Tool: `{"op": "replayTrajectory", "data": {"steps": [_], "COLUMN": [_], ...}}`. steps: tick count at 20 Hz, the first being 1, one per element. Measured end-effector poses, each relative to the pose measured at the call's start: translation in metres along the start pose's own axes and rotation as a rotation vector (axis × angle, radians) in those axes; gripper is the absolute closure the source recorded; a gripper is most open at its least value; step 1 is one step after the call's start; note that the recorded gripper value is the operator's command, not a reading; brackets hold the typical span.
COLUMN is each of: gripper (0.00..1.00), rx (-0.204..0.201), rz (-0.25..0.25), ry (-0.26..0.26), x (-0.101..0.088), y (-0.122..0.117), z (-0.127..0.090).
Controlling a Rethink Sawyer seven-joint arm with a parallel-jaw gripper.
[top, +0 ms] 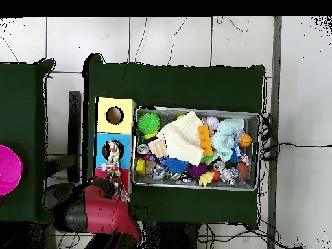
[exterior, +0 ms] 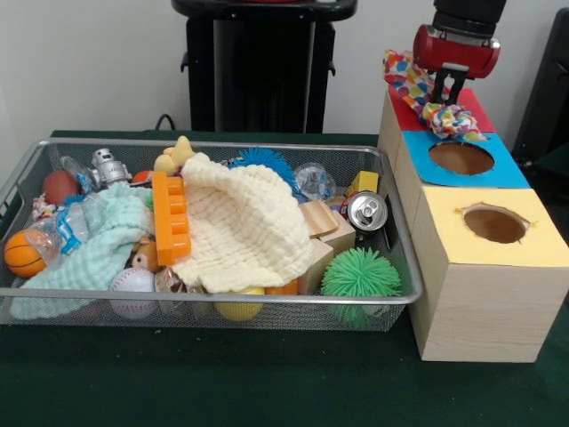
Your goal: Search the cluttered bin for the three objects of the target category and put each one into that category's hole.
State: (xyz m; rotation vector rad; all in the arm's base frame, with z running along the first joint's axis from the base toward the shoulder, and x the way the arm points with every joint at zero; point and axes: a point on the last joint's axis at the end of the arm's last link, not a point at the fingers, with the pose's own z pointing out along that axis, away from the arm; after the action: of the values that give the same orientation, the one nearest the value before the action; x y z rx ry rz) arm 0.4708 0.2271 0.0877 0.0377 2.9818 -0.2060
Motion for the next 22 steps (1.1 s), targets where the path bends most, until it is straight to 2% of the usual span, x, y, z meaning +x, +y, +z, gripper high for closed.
{"op": "replayTrajectory", "data": {"steps": [13,19,22], "gripper": [1.0,1.0,1.0], "rx": [-0.006,-0.012,-0.023], "rz": [0.029,0.063,0.095], "ry": [0.021,0.031,0.042], "x": [-0.001,-0.0019,-0.0032], "y": [-0.0002,-0.0013,-0.0033], "z": [-0.0003,0.0002,0.0005]}}
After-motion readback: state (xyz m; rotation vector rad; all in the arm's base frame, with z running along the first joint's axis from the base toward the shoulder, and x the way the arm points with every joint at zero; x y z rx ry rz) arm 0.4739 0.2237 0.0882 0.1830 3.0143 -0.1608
